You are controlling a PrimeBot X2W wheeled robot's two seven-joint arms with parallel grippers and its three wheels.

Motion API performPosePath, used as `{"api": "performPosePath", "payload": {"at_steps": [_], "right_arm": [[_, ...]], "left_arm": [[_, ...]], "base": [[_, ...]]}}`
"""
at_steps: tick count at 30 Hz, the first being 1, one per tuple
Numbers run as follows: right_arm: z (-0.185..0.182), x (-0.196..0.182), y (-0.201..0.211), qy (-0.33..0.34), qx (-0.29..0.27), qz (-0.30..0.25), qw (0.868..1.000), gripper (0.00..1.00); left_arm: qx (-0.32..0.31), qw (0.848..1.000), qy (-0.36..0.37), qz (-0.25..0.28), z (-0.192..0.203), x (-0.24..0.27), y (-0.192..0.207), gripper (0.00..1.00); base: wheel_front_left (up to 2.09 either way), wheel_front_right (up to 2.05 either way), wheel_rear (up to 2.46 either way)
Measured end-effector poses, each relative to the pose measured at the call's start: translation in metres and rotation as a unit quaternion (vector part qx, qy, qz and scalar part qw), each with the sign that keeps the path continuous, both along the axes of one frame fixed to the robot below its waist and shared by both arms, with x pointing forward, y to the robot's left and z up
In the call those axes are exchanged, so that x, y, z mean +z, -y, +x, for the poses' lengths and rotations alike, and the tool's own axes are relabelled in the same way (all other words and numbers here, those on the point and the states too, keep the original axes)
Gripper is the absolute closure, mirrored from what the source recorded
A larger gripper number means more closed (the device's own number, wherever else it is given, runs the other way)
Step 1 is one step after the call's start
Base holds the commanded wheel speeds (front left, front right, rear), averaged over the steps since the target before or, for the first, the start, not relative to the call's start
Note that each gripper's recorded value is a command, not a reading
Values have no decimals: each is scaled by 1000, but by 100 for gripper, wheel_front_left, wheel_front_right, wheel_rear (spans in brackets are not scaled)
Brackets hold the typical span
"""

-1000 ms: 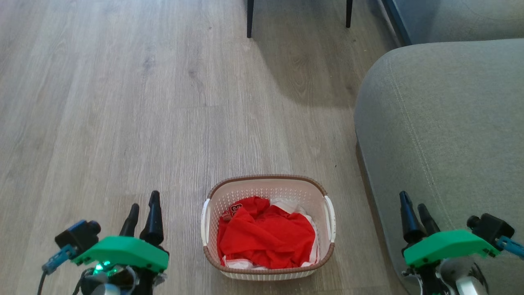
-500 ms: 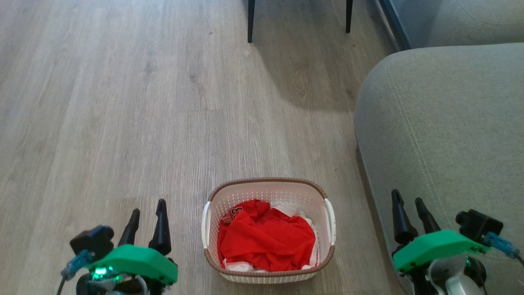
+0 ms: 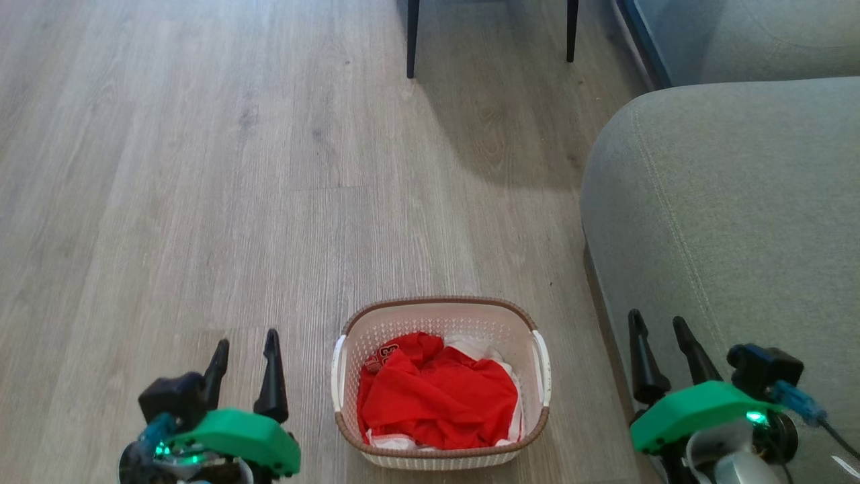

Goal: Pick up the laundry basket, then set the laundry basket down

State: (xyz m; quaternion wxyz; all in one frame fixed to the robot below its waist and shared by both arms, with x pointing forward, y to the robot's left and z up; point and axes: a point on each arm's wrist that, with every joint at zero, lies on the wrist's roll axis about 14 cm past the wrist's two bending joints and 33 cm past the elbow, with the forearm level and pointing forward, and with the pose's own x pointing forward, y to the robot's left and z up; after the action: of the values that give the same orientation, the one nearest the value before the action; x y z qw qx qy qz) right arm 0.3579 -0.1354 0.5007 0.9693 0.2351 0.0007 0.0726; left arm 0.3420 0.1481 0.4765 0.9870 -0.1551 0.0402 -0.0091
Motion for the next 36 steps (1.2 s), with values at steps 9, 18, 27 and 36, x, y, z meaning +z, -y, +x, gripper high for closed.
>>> {"api": "performPosePath", "payload": {"at_steps": [9,18,27,36], "right_arm": [[-6,-3,-9,11,16,-56,998,0],[-7,1,-16,31,28,-104,994,0],[-9,5,-25,55,44,-151,986,0],[-9,4,-25,54,45,-155,985,0]], "left_arm": [[-15,998,4,57,-10,-6,6,0],[-26,993,22,112,-11,-3,11,0],[-42,985,43,160,-12,1,19,0],[-44,984,40,165,-12,-1,20,0]], "base": [[0,0,0],[0,0,0],[0,0,0],[0,0,0]]}}
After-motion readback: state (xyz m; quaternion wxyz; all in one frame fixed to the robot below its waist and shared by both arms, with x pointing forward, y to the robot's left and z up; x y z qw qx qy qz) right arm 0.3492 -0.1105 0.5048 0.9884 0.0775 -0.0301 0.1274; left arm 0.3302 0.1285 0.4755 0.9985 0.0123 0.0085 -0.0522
